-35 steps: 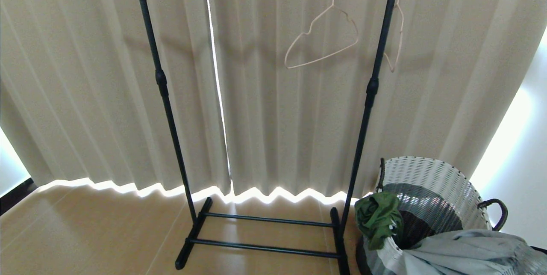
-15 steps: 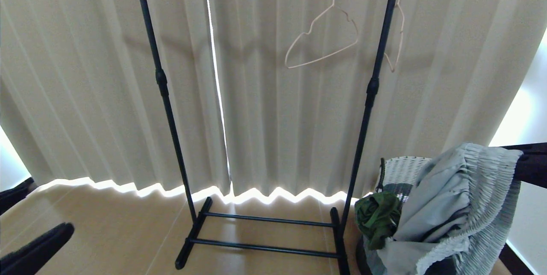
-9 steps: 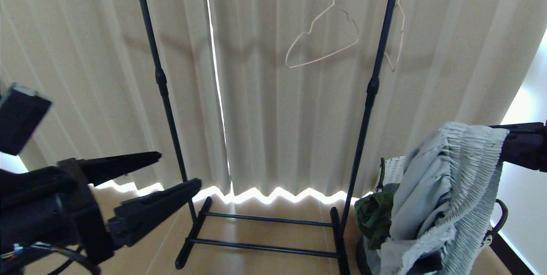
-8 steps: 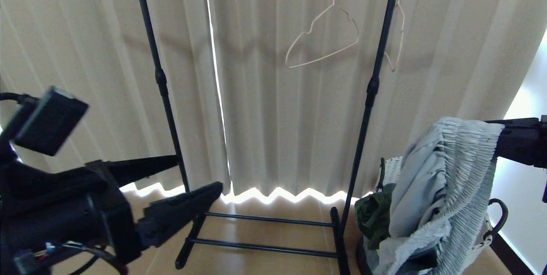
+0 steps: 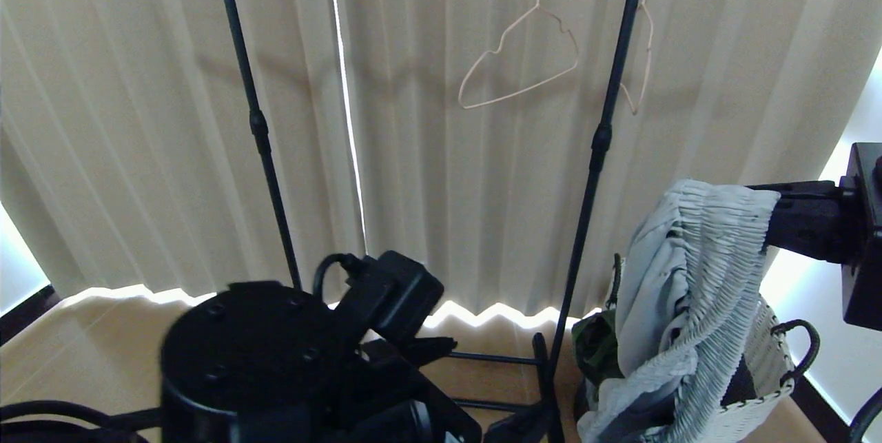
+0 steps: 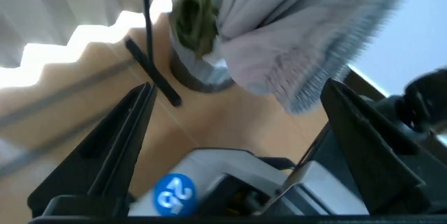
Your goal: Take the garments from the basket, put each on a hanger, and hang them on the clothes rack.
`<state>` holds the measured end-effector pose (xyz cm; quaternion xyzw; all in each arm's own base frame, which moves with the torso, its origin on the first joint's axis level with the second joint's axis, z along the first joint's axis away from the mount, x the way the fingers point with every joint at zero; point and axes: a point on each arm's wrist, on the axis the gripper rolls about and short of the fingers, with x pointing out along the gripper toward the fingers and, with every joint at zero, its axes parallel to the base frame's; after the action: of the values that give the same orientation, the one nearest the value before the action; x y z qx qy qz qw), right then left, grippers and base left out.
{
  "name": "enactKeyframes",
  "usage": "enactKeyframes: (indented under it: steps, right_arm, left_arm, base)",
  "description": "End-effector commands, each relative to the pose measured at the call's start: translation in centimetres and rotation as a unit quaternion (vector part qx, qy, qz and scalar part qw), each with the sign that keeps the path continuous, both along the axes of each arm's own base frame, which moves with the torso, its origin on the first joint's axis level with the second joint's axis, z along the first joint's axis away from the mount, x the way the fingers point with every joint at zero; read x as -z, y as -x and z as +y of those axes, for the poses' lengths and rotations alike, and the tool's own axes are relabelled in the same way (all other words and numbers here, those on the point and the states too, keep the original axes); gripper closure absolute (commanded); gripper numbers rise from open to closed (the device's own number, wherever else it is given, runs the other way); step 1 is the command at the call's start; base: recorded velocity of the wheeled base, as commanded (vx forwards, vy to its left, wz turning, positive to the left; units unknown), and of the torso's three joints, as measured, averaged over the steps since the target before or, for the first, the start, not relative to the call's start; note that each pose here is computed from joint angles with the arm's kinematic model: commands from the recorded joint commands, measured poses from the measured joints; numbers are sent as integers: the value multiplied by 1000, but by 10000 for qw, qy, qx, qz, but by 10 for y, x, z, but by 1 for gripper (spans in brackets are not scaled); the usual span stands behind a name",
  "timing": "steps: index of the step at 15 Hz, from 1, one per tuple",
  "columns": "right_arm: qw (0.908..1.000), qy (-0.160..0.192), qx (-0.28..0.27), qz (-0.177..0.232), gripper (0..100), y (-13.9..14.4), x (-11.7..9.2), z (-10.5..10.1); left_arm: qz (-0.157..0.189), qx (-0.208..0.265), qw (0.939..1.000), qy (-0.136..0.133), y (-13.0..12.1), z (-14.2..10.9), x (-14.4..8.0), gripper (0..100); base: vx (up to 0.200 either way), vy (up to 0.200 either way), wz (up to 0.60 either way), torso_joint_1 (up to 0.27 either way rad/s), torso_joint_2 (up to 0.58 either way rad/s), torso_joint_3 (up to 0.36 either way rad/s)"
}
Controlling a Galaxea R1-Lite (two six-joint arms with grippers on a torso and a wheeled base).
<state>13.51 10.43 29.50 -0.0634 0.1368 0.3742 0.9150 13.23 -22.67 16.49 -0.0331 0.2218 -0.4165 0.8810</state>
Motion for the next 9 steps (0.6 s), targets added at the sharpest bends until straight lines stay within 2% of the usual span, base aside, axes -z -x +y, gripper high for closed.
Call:
enactKeyframes:
  steps: [1, 6, 7, 9]
  right_arm:
    - [9999, -34, -86, -39, 100, 3, -2, 1]
    - [9994, -101, -320, -15, 100, 6, -3, 2]
    - [9993, -127, -350, -43, 100, 6, -3, 3]
    - [9985, -230, -479, -164, 100, 10, -6, 5]
  left_arm:
    - [357, 18, 9989, -305, 0, -39, 38, 0]
    - [367, 156, 9988, -276, 2, -50, 42, 0]
    - [369, 105, 9988, -308, -2, -55, 46, 0]
    - [348, -310, 9988, -172, -20, -63, 51, 0]
  base:
    - [0, 0, 0, 0, 0, 0]
    - [0, 0, 0, 0, 0, 0]
    - [0, 0, 0, 0, 0, 0]
    - [0, 0, 0, 0, 0, 0]
